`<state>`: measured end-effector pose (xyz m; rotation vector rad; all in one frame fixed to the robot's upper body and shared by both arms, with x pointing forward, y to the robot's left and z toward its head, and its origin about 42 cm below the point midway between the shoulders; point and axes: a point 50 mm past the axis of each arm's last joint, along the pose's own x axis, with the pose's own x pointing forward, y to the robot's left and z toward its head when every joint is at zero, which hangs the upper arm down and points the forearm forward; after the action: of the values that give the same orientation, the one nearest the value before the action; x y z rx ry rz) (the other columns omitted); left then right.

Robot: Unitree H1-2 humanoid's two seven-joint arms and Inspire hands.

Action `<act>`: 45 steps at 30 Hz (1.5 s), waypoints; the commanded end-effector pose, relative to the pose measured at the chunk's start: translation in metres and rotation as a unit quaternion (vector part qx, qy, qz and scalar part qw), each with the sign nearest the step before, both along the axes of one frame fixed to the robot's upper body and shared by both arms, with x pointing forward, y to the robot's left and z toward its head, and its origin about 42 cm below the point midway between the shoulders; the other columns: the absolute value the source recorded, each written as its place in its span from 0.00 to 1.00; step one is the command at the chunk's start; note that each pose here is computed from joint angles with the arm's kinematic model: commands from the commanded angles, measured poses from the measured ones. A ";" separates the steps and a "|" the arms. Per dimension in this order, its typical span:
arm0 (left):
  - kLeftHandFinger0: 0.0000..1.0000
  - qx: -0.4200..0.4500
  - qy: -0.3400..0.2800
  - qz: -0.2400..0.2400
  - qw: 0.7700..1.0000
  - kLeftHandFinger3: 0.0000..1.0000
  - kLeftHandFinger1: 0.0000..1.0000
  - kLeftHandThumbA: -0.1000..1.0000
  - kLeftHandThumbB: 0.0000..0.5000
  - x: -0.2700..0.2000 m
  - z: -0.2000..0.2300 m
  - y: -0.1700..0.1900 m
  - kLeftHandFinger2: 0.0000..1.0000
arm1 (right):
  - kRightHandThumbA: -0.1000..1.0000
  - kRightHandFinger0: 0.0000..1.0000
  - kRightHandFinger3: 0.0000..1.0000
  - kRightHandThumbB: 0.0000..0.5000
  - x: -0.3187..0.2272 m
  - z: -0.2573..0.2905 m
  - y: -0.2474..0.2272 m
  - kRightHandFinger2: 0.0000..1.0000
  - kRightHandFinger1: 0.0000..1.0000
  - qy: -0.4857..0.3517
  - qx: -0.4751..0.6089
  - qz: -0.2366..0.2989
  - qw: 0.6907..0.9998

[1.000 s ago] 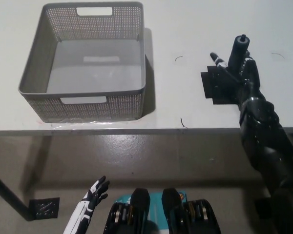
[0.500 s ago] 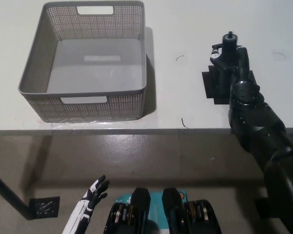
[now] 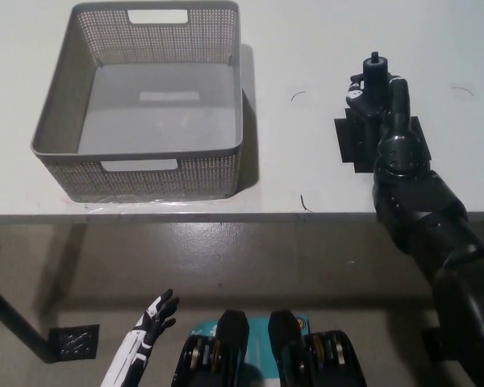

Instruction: Use the right hand to pick up a electric screw driver and put it into a container on the left side

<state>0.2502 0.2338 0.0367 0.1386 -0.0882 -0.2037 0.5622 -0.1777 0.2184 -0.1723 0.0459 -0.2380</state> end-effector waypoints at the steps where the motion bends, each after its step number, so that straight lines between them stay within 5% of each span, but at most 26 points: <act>1: 1.00 0.006 -0.028 -0.004 1.000 1.00 1.00 1.00 0.55 0.000 0.007 0.004 1.00 | 0.04 0.00 0.22 0.33 0.009 0.036 0.007 0.37 0.04 -0.075 0.015 -0.013 0.997; 2: 1.00 0.005 -0.027 -0.004 1.000 1.00 1.00 1.00 0.56 0.001 0.008 0.004 1.00 | 0.00 0.00 0.03 0.31 0.012 0.048 0.012 0.26 0.00 -0.096 0.020 -0.009 0.995; 4: 1.00 0.005 -0.027 -0.003 1.000 1.00 1.00 1.00 0.56 0.002 0.008 0.004 1.00 | 0.00 0.00 0.01 0.25 0.014 0.063 0.019 0.26 0.00 -0.118 0.024 0.001 0.993; 6: 1.00 0.005 -0.027 -0.002 1.000 1.00 1.00 1.00 0.56 0.002 0.008 0.004 1.00 | 0.00 0.00 0.22 0.23 0.017 0.081 0.028 0.38 0.02 -0.143 0.020 0.012 0.989; 7: 1.00 0.004 -0.026 -0.002 1.000 1.00 1.00 1.00 0.55 0.002 0.007 0.004 1.00 | 0.00 0.00 0.40 0.22 0.017 0.093 0.033 0.44 0.04 -0.167 0.008 0.018 0.986; 8: 1.00 0.004 -0.026 -0.003 1.000 1.00 1.00 1.00 0.55 0.001 0.007 0.004 1.00 | 0.00 0.00 0.43 0.23 0.017 0.100 0.036 0.44 0.05 -0.181 0.003 0.018 0.983; 10: 1.00 0.004 -0.024 0.000 1.000 1.00 1.00 1.00 0.55 0.000 0.006 0.004 1.00 | 0.00 0.00 0.46 0.25 0.015 0.113 0.045 0.47 0.08 -0.200 0.007 0.017 0.980; 12: 1.00 0.003 -0.020 0.001 1.000 1.00 1.00 1.00 0.57 -0.002 0.004 0.004 1.00 | 0.00 0.00 0.39 0.31 0.014 0.123 0.053 0.48 0.12 -0.212 0.005 0.019 0.977; 15: 1.00 0.007 -0.020 0.000 1.000 1.00 1.00 1.00 0.55 -0.003 0.004 0.004 1.00 | 0.00 0.00 0.37 0.26 0.010 0.135 0.063 0.50 0.14 -0.240 0.002 0.039 0.970; 17: 1.00 0.006 -0.018 0.001 1.000 1.00 1.00 1.00 0.56 -0.004 0.003 0.004 1.00 | 0.00 0.00 0.47 0.21 0.006 0.147 0.074 0.55 0.19 -0.254 0.002 0.056 0.966; 21: 1.00 0.004 -0.014 -0.001 1.000 1.00 1.00 1.00 0.57 -0.006 0.003 0.004 1.00 | 0.00 0.00 0.54 0.25 -0.001 0.159 0.088 0.56 0.18 -0.265 0.015 0.068 0.962; 24: 1.00 0.002 -0.010 -0.002 1.000 1.00 1.00 1.00 0.60 -0.007 0.002 0.004 1.00 | 0.00 0.00 0.57 0.19 -0.008 0.176 0.108 0.56 0.15 -0.274 0.020 0.090 0.957; 29: 1.00 0.011 -0.004 -0.004 1.000 1.00 1.00 1.00 0.61 -0.013 -0.002 0.005 1.00 | 0.00 0.00 0.58 0.20 -0.021 0.199 0.144 0.57 0.15 -0.289 0.025 0.111 0.951; 33: 1.00 0.012 -0.001 -0.007 1.000 1.00 1.00 1.00 0.56 -0.017 -0.004 0.002 1.00 | 0.00 0.00 0.43 0.18 -0.032 0.214 0.176 0.32 0.00 -0.298 0.033 0.138 0.944; 40: 1.00 0.016 0.004 -0.011 1.000 1.00 1.00 1.00 0.56 -0.024 -0.007 -0.001 1.00 | 0.00 0.00 0.46 0.19 -0.056 0.225 0.225 0.35 0.00 -0.300 0.046 0.171 0.937; 42: 1.00 0.017 0.005 -0.013 1.000 1.00 1.00 1.00 0.58 -0.026 -0.008 -0.002 1.00 | 0.00 0.00 0.38 0.22 -0.065 0.226 0.243 0.29 0.00 -0.299 0.056 0.182 0.935; 45: 1.00 0.022 0.012 -0.020 0.999 1.00 1.00 1.00 0.62 -0.028 -0.011 -0.002 1.00 | 0.00 0.00 0.38 0.22 -0.073 0.223 0.257 0.32 0.00 -0.297 0.063 0.189 0.934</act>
<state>0.2265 0.2330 0.0221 0.1566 -0.0276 -0.2172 0.5087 0.0507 0.3897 0.0047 -0.4365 0.0830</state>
